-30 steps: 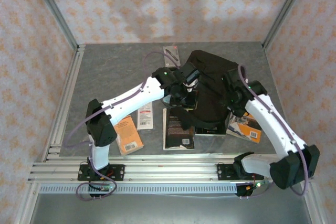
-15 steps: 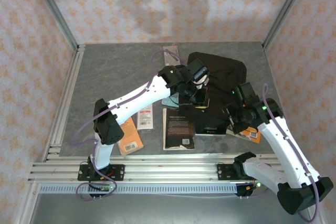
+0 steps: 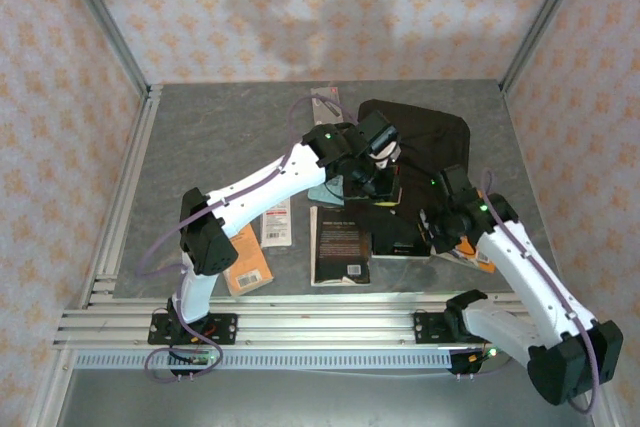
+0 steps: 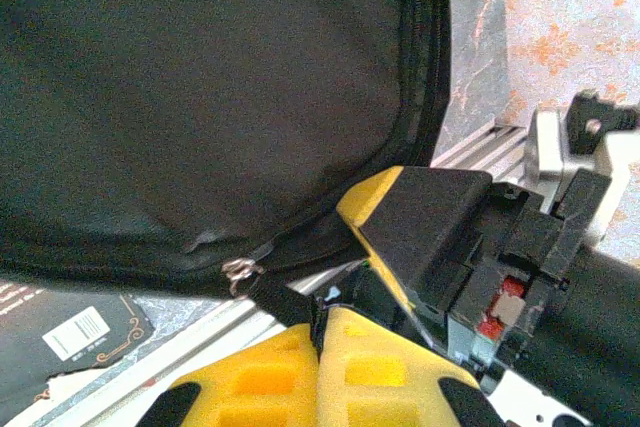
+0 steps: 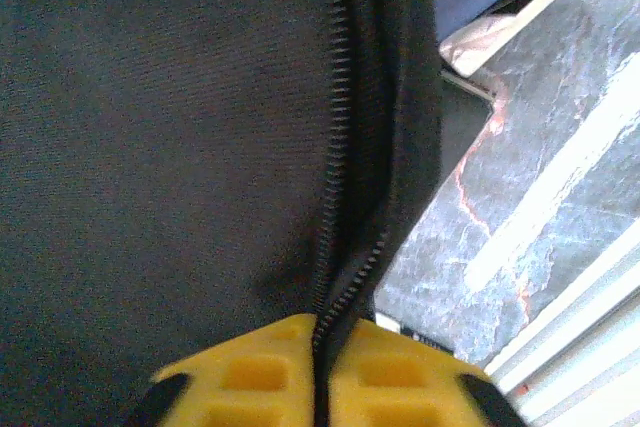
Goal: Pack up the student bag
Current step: Unzip the student bag at the top-right of the table.
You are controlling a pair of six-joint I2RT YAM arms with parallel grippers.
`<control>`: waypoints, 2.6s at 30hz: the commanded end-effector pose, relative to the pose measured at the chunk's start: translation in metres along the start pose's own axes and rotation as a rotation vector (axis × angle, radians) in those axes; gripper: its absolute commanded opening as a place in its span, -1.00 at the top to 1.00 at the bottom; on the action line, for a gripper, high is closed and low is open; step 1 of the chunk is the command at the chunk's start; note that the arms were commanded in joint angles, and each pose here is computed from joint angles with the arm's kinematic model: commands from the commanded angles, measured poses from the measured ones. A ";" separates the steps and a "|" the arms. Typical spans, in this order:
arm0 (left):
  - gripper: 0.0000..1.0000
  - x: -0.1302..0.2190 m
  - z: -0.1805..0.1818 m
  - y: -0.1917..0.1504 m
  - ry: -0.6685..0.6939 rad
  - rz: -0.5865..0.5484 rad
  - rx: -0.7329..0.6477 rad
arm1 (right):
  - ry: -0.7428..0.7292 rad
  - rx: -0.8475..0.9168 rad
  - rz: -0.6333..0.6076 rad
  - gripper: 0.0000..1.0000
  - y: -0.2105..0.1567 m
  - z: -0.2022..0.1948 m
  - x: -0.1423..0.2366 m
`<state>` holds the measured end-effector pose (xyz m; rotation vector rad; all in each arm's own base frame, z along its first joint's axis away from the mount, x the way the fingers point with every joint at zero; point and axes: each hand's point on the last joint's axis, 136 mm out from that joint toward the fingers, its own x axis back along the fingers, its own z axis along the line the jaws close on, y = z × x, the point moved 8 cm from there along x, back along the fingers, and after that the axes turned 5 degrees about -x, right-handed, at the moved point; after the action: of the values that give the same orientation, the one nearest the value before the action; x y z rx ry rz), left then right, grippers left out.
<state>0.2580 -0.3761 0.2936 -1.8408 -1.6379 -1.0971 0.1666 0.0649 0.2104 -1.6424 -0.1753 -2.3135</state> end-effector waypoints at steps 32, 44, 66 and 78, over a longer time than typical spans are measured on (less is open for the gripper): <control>1.00 0.053 0.105 0.067 0.407 -0.170 0.026 | -0.157 0.559 -0.244 1.00 0.024 -0.015 0.024; 1.00 0.038 0.104 0.091 0.382 -0.187 0.028 | -0.152 0.624 -0.229 1.00 0.022 -0.010 0.030; -0.47 -0.017 0.028 0.032 0.445 -0.049 -0.417 | 0.050 0.691 -0.108 1.00 0.008 -0.004 0.004; -0.41 -0.050 0.026 0.021 0.538 -0.015 -0.563 | 0.025 0.675 -0.102 1.00 0.009 -0.005 -0.001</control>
<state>0.2897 -0.3912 0.2415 -1.6222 -1.1533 -1.9218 0.1630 0.0566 0.2081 -1.2641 -0.9259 -1.9924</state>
